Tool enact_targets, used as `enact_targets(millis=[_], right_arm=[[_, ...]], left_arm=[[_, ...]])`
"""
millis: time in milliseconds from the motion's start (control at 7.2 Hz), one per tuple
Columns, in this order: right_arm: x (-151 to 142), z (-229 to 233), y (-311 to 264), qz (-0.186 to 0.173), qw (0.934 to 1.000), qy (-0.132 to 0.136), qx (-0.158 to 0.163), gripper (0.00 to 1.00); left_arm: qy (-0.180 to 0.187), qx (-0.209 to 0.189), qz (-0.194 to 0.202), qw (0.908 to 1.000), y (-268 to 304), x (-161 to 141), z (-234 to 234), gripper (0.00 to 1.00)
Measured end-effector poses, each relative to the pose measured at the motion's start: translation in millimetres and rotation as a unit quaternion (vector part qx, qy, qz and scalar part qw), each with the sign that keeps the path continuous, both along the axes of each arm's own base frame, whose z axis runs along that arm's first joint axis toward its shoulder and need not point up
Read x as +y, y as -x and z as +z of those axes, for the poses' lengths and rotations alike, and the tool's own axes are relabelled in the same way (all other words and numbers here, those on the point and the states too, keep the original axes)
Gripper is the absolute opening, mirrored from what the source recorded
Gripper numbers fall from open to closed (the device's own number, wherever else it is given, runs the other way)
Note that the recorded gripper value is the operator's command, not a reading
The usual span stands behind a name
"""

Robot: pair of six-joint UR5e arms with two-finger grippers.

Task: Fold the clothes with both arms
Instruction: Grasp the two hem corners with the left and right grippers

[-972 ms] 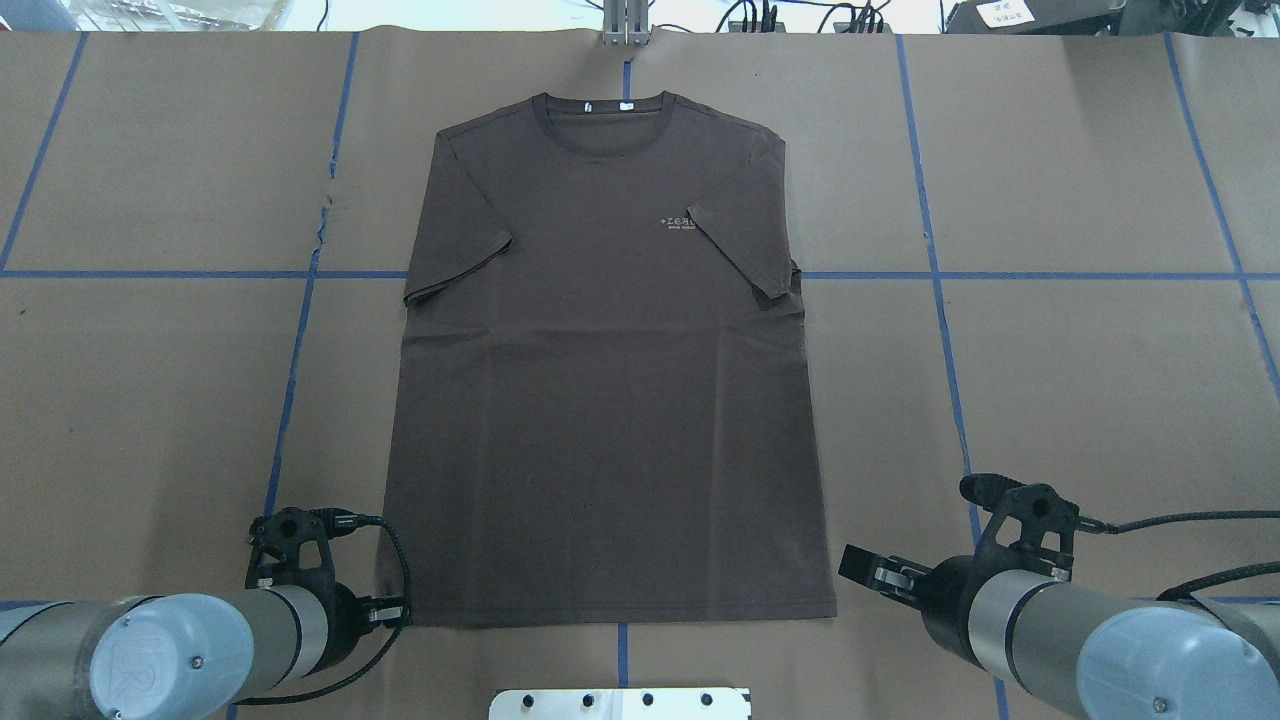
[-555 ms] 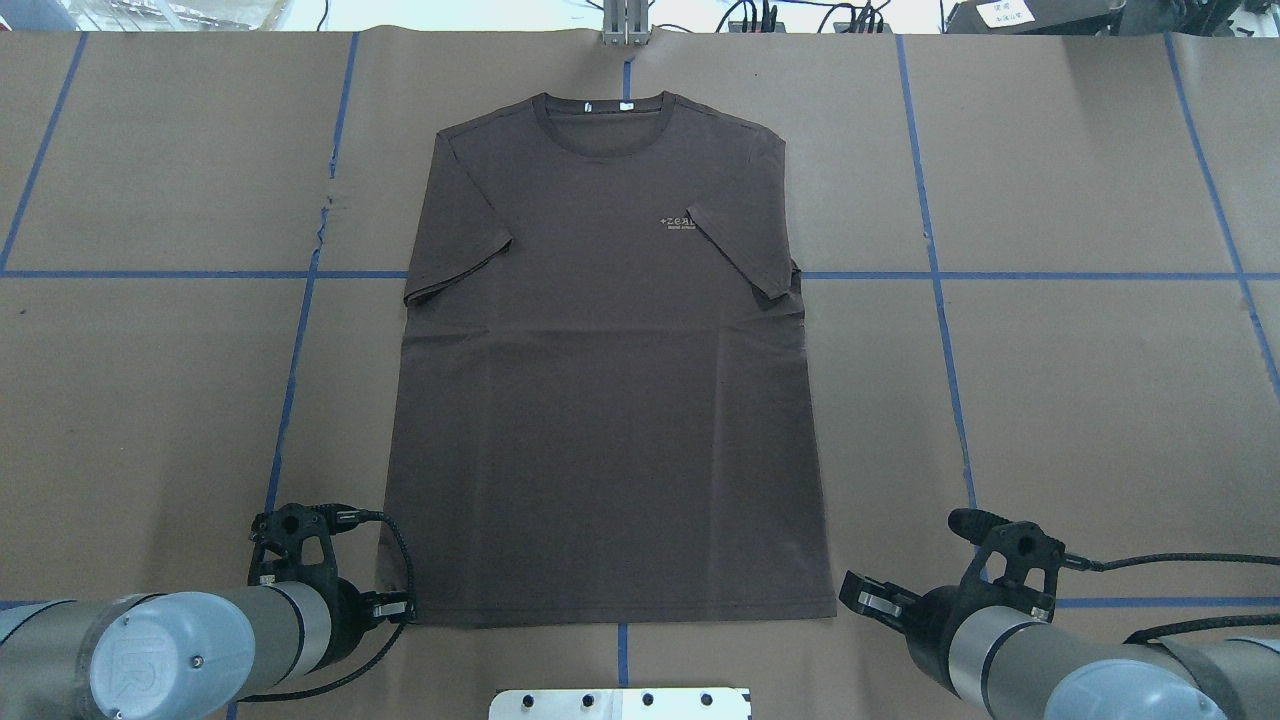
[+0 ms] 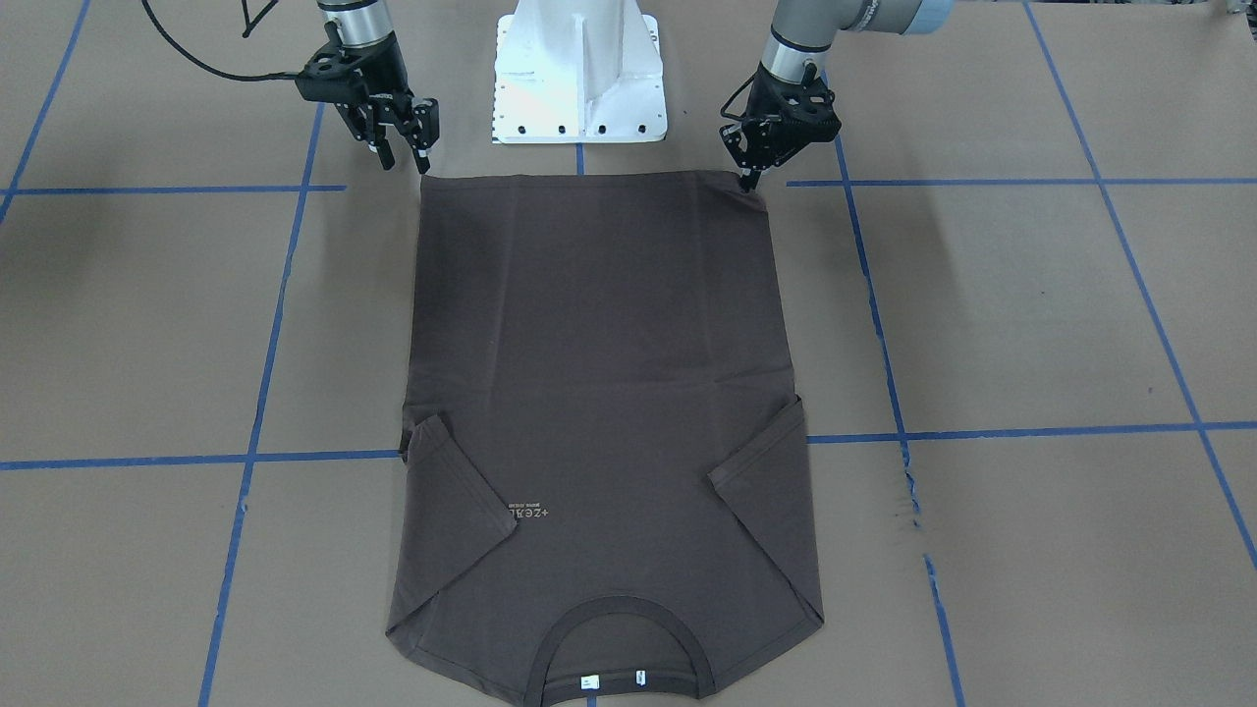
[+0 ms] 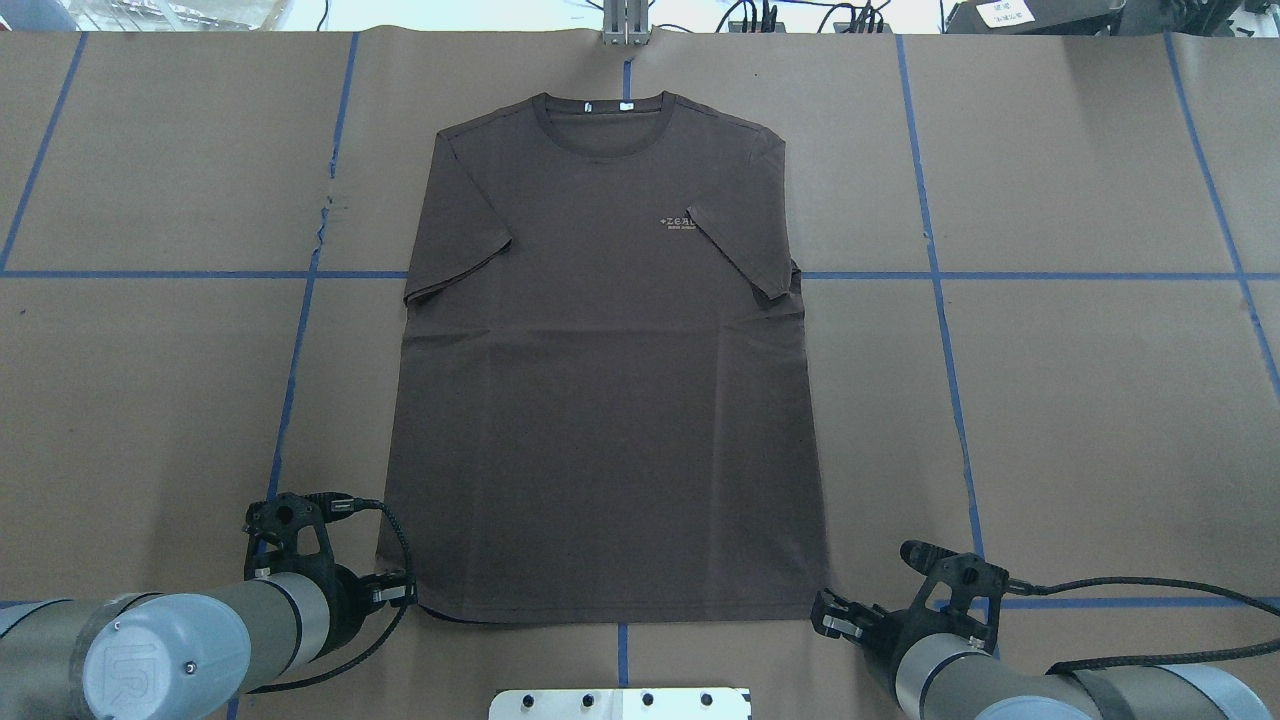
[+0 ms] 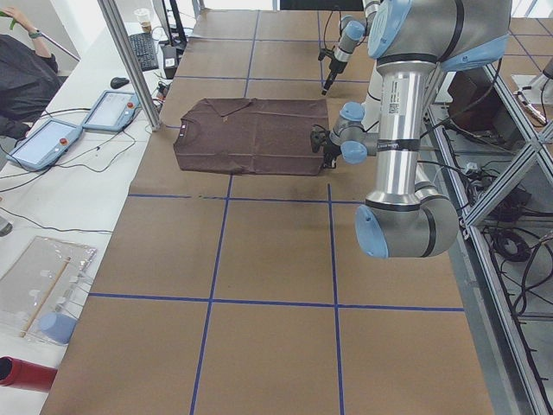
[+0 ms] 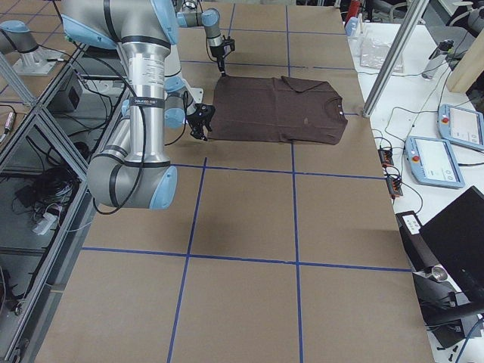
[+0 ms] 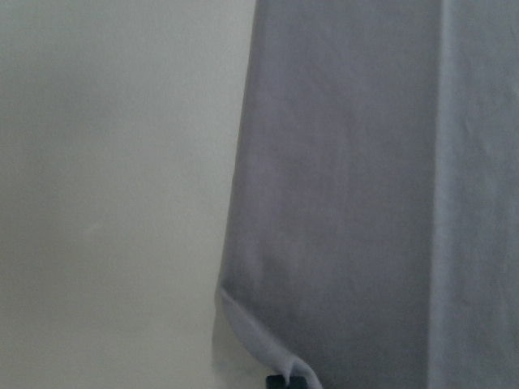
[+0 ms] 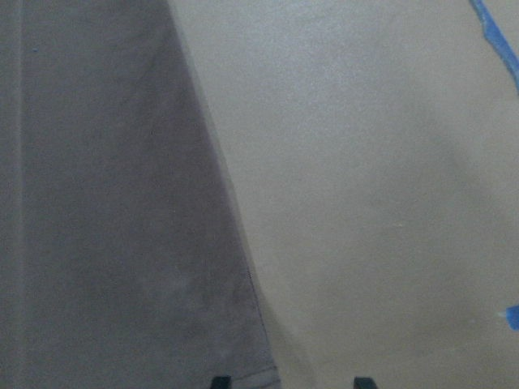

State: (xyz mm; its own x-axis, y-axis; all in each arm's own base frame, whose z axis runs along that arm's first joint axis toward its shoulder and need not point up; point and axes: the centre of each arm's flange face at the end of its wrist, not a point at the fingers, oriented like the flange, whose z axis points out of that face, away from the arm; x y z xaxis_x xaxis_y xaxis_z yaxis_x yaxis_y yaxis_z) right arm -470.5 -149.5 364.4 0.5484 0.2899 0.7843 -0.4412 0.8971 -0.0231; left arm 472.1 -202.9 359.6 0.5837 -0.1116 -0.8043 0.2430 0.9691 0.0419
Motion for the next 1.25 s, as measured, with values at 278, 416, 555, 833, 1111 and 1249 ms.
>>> enact_targets(millis=[278, 416, 555, 833, 1111, 1249], right_arm=[[1, 2, 12, 0.001, 1.0000, -0.002, 0.002, 0.58], [2, 4, 14, 0.001, 1.0000, -0.003, 0.004, 0.57], [2, 6, 16, 0.001, 1.0000, -0.003, 0.006, 0.49], [3, 7, 17, 0.001, 1.0000, -0.004, 0.008, 0.35], [3, 9, 18, 0.000, 0.9999, -0.004, 0.009, 0.36], [4, 10, 19, 0.000, 0.9999, -0.005, 0.011, 0.36]], left_arm=[[-0.002, -0.001, -0.003, 1.0000, 1, -1, 0, 0.00], [-0.002, -0.001, -0.003, 1.0000, 1, -1, 0, 0.00], [-0.003, -0.001, -0.004, 1.0000, 1, -1, 0, 0.00], [-0.005, 0.000, -0.007, 1.0000, 1, -1, -1, 0.00], [-0.006, 0.001, -0.007, 1.0000, 2, -1, -2, 0.00], [-0.006, 0.002, -0.007, 1.0000, 2, -1, -2, 0.00]])
